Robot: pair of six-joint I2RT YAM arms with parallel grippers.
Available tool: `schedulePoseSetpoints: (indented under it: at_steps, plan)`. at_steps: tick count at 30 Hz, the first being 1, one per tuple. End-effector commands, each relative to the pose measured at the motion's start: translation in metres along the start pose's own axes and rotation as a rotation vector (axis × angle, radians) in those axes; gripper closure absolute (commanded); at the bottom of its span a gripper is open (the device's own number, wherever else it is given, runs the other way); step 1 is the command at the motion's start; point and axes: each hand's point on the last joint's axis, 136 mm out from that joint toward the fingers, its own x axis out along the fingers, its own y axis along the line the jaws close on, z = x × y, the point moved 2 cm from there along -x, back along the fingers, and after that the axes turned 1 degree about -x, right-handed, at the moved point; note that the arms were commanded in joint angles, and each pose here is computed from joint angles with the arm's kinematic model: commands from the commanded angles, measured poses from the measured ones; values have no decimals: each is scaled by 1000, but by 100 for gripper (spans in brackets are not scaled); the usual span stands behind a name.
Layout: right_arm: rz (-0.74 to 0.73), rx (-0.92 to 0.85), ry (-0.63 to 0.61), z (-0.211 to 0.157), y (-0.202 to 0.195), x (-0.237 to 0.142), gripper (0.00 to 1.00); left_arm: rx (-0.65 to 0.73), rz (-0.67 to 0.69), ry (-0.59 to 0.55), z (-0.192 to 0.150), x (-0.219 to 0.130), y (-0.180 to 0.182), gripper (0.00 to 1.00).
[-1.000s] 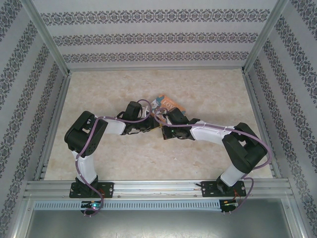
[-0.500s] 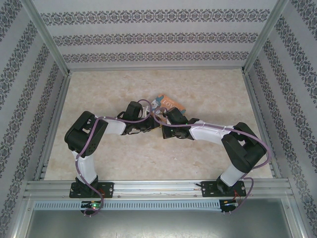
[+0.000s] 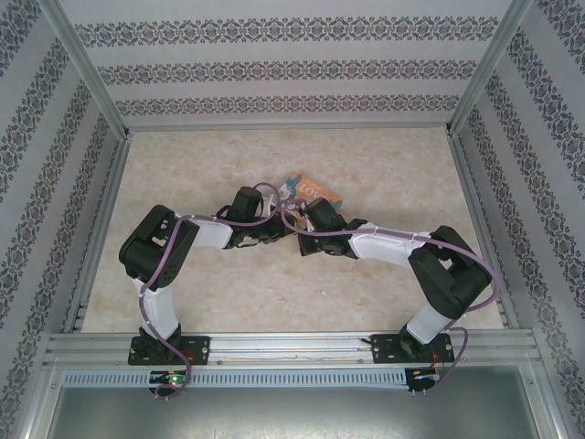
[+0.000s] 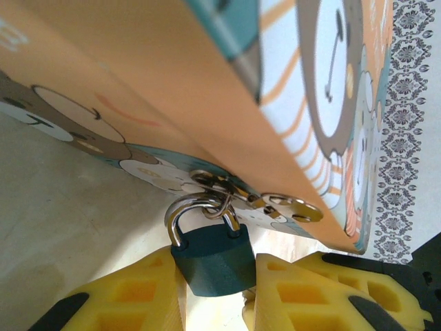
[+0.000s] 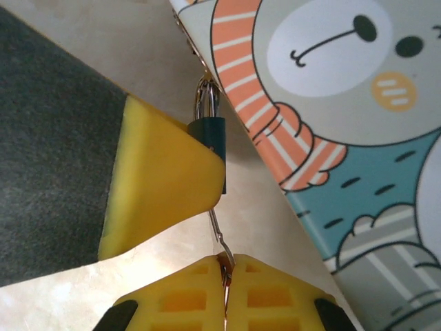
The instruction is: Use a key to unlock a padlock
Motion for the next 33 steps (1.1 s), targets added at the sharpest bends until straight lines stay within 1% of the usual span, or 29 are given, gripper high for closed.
schedulePoseSetpoints:
  at_steps: [1, 3, 10, 16, 22, 29, 33]
  plan:
    - [16, -62, -110, 22, 8, 0, 100, 24, -55, 31, -5, -2, -26, 75]
    - [19, -85, -114, 22, 10, 0, 100, 22, -57, 31, -4, -2, -26, 75]
    - [-45, -128, -135, 27, 2, -2, 100, 18, -58, 36, -5, -2, -27, 75]
    - [-90, -177, -129, 25, -3, 0, 100, 15, -63, 40, -5, -2, -28, 75]
    - [-104, -204, -123, 22, -5, 2, 100, 11, -64, 40, -5, -2, -29, 75]
    - [-43, -161, -187, 35, 9, 3, 100, 8, -63, 44, -5, -1, -28, 75]
    - [-14, -165, -231, 44, 19, 2, 100, 6, -61, 44, -5, -2, -28, 75]
